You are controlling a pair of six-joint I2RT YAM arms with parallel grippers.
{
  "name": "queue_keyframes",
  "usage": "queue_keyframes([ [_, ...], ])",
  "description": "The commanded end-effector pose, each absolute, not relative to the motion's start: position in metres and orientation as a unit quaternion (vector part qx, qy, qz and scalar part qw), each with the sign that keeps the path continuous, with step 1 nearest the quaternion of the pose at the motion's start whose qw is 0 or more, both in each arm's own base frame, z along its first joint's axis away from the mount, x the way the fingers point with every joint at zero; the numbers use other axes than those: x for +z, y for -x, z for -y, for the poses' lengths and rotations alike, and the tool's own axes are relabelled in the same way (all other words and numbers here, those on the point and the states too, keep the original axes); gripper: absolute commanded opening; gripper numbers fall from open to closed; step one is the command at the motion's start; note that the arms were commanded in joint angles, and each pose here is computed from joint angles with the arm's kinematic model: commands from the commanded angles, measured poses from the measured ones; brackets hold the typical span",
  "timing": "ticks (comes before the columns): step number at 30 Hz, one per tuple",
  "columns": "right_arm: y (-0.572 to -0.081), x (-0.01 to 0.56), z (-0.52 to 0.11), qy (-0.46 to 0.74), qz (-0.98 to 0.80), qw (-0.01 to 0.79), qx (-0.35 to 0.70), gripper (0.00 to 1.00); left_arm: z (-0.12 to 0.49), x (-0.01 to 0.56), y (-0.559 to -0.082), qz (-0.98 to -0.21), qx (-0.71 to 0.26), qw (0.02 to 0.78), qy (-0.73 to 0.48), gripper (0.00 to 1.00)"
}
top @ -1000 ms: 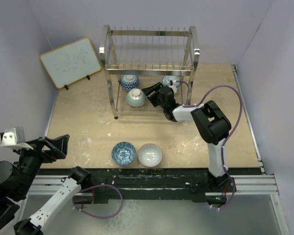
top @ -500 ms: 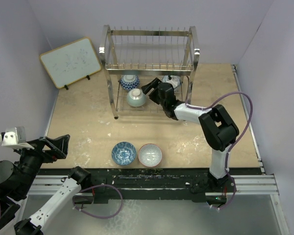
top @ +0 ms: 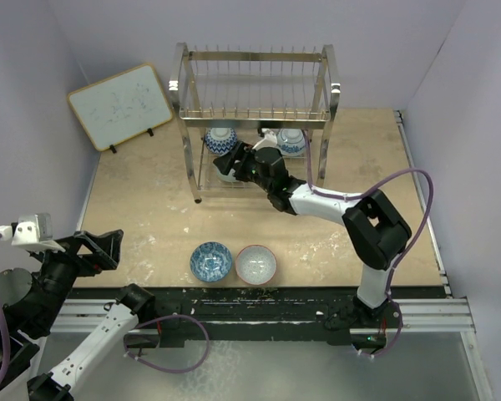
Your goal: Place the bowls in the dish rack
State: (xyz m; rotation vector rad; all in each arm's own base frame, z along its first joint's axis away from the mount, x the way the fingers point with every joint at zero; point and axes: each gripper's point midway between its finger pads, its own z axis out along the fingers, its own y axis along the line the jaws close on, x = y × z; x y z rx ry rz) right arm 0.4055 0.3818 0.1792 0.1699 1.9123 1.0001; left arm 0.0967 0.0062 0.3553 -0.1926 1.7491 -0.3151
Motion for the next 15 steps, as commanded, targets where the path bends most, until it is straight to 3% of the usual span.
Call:
queue_keyframes([
  [1,-0.406,0.189,-0.393,-0.035,-0.763,0.475,0.436,0.75,-0.003,0.361,-0.099,-0.756,-0.146,0.632,0.086,0.99],
  [15,-0.419,0.178,-0.419,-0.013,-0.748,0.472,0.467,0.75,-0.011,0.359,-0.096,-0.757,-0.134,0.633,0.095,0.99],
])
